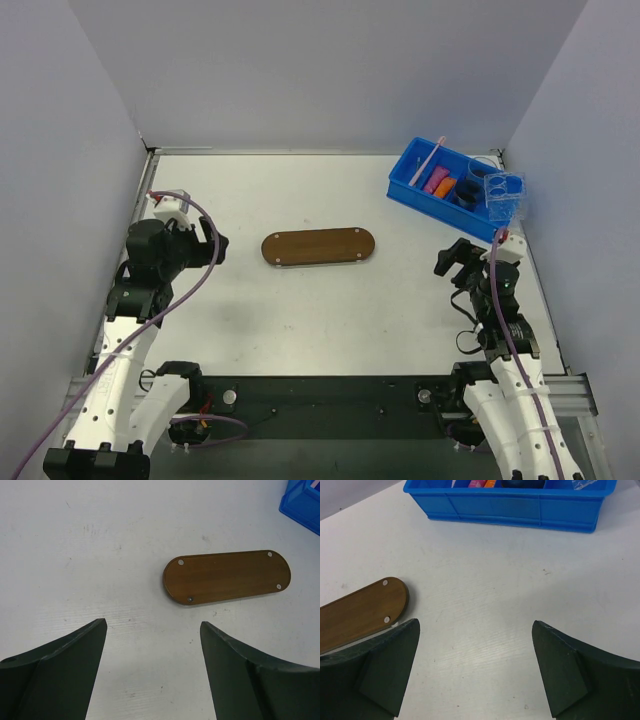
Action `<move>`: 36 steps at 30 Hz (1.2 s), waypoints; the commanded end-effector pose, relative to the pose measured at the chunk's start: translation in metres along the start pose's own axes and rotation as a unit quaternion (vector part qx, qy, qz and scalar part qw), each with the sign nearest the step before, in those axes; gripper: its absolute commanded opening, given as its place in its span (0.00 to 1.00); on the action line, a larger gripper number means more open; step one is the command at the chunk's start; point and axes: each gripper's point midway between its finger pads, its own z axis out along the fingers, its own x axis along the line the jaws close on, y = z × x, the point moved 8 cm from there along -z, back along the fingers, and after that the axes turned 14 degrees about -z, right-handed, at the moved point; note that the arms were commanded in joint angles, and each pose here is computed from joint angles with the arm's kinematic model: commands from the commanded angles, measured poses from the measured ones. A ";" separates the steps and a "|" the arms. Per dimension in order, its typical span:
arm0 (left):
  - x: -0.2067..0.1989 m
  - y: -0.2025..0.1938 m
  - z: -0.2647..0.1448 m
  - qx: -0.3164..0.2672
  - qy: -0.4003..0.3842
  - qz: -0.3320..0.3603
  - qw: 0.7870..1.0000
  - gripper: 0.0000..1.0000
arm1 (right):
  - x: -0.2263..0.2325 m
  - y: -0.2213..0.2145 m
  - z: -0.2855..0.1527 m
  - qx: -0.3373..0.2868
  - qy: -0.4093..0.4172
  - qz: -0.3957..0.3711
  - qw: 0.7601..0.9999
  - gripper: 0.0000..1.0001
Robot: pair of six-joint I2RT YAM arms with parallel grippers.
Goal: Prepare toiletry sets of a toothbrush and toothpaste on the tray
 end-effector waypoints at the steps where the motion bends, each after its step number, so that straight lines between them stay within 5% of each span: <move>1: -0.006 0.006 0.002 -0.017 -0.025 0.008 1.000 0.86 | 0.004 0.016 -0.001 -0.004 0.005 0.019 1.000 0.89; 11: -0.015 0.007 0.004 -0.021 -0.043 0.012 0.999 0.86 | 0.002 0.040 -0.015 -0.009 0.001 -0.019 1.000 0.88; 19: -0.079 0.058 0.008 -0.057 -0.111 0.030 0.992 0.82 | 0.007 0.086 -0.013 0.031 0.010 -0.059 0.998 0.71; 23: -0.083 0.051 0.026 -0.017 -0.125 0.036 0.991 0.82 | 0.017 0.102 0.018 0.116 0.027 -0.078 0.990 0.64; 36: -0.067 0.024 0.031 0.011 -0.105 0.055 0.993 0.82 | 0.034 0.141 0.118 0.196 0.044 -0.124 0.972 0.55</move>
